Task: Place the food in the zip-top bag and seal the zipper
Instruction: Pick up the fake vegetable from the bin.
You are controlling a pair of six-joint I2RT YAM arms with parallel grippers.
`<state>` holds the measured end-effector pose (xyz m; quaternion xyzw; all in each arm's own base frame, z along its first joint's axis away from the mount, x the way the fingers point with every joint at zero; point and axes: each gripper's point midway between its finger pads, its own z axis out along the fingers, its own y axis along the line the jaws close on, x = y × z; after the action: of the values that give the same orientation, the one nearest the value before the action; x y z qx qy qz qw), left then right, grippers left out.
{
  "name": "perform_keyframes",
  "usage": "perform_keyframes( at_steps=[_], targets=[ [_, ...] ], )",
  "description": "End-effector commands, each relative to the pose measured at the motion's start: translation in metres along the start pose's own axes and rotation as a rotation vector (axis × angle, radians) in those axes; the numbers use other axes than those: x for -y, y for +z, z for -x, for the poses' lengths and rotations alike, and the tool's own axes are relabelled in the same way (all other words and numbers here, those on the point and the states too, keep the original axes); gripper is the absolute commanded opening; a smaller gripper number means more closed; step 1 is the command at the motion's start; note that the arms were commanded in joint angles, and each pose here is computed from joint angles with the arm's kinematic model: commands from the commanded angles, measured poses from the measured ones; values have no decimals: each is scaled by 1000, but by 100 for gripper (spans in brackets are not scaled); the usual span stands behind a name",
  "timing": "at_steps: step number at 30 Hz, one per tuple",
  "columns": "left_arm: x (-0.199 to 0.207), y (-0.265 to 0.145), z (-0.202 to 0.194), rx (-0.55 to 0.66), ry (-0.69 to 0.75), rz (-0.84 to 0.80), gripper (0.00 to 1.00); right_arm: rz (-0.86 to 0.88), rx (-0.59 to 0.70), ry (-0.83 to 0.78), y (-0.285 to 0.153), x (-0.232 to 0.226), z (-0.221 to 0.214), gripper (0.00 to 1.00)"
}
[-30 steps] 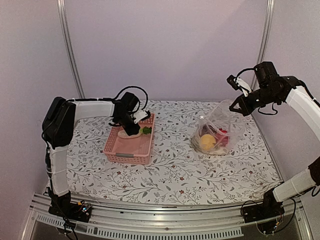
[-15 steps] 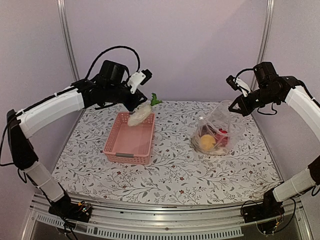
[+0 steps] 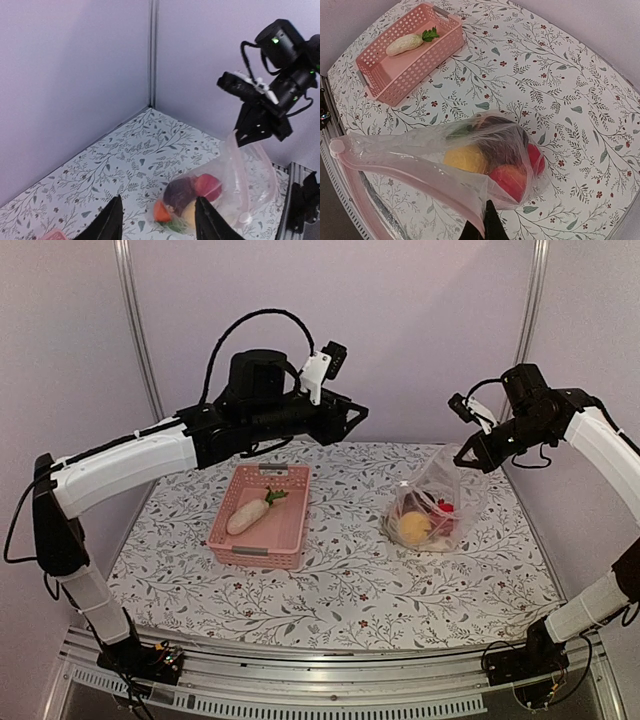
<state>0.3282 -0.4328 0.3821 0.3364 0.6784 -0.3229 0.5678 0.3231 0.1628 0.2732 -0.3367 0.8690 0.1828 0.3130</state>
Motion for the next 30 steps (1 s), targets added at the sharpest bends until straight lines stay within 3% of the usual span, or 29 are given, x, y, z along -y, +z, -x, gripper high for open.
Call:
perform_keyframes(
  at_steps=[1,5,9,17,22,30],
  targets=[
    [-70,-19,-62,-310,37,393,57,11,16,-13,-10,-6,5,0],
    [-111,-60,-97,-475,117,541,74,22,20,-17,-10,-8,3,0],
    [-161,-90,-144,-605,2,598,80,30,10,-17,-3,-8,-3,0],
    [-221,-97,-241,-794,-171,685,77,39,-1,-15,0,-11,-8,0],
    [-233,-85,-280,-865,-273,650,74,38,3,-21,-4,-13,-8,0],
    [-237,-86,-326,-985,-358,669,77,41,-14,-14,0,-13,-14,0]
  ],
)
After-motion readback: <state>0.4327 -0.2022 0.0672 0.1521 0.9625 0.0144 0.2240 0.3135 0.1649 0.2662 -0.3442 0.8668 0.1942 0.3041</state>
